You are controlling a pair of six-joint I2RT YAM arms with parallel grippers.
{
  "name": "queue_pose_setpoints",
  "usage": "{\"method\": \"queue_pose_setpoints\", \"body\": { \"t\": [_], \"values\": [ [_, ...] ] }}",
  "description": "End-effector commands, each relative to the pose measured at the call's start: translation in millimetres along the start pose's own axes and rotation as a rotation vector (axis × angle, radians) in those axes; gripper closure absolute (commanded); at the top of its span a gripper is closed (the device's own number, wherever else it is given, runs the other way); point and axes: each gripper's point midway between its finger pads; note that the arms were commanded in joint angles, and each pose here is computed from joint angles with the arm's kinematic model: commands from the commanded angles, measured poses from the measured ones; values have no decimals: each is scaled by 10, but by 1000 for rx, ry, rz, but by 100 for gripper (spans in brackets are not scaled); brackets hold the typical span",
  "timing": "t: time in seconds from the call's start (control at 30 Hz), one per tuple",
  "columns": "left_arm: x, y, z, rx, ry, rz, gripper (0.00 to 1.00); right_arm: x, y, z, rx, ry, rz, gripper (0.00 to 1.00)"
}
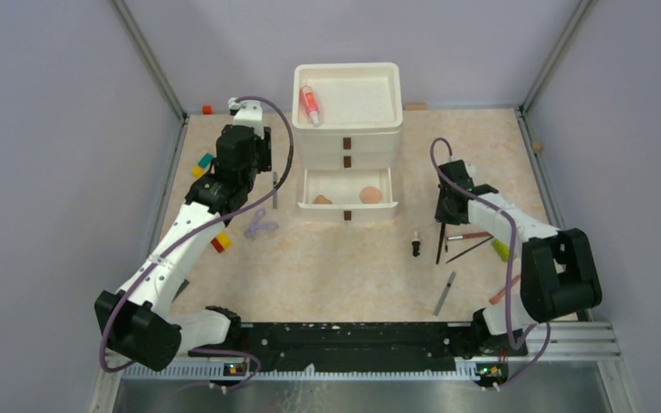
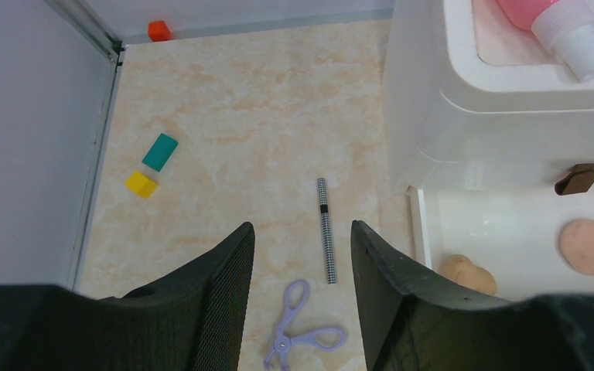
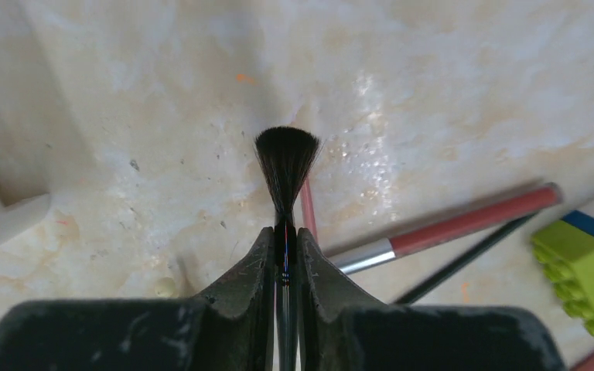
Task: Organize the makeup
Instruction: Pick up the makeup brush from the center of the board, then place the makeup brush in the drawer.
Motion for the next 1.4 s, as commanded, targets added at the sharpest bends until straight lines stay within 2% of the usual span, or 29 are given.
{"method": "queue_pose_setpoints", "body": {
  "t": [0.0,0.07,0.27,0.4,0.53,0.73,0.83,0.93,1.1,1.17,1.27,1.37],
  "values": [
    [-137,26,6,10,11,-52,45,-801,661,-136,26,-50,-302,99],
    [-135,22,8,9,11,-51,45,-939,833,-74,-28,-58,-358,100],
    [-136,24,12,7,10,-52,45,-1162,1245,714,-502,100,-519,100],
    [-162,46,65,-19,19,-61,45,-1180,1602,1214,-755,318,-670,100],
    [-211,102,179,-72,37,-85,45,-1115,1840,1676,-857,576,-821,100],
    [-262,171,286,-121,47,-113,45,-1045,1865,2216,-871,983,-933,100],
    [-296,232,465,-217,58,-129,41,-1001,1689,2407,-826,1209,-937,100],
    [-325,310,635,-306,64,-151,39,-1043,1532,2552,-763,1344,-940,100],
    [-356,378,722,-340,73,-184,32,-1171,1361,2739,-715,1441,-924,99],
    [-357,380,747,-356,74,-184,26,-1157,1271,2784,-709,1458,-899,85],
    [-348,385,788,-383,83,-183,18,-1174,1213,2829,-701,1422,-897,68],
    [-346,380,790,-382,86,-184,14,-1228,1270,2843,-705,1339,-918,59]
  ]
}}
Point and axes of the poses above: each gripper's point midway between its finger pads, its own y axis back along the fingers, its own z axis along the line the jaws close on, x = y × z, and after that the axes turned 4 degrees about y, right-handed
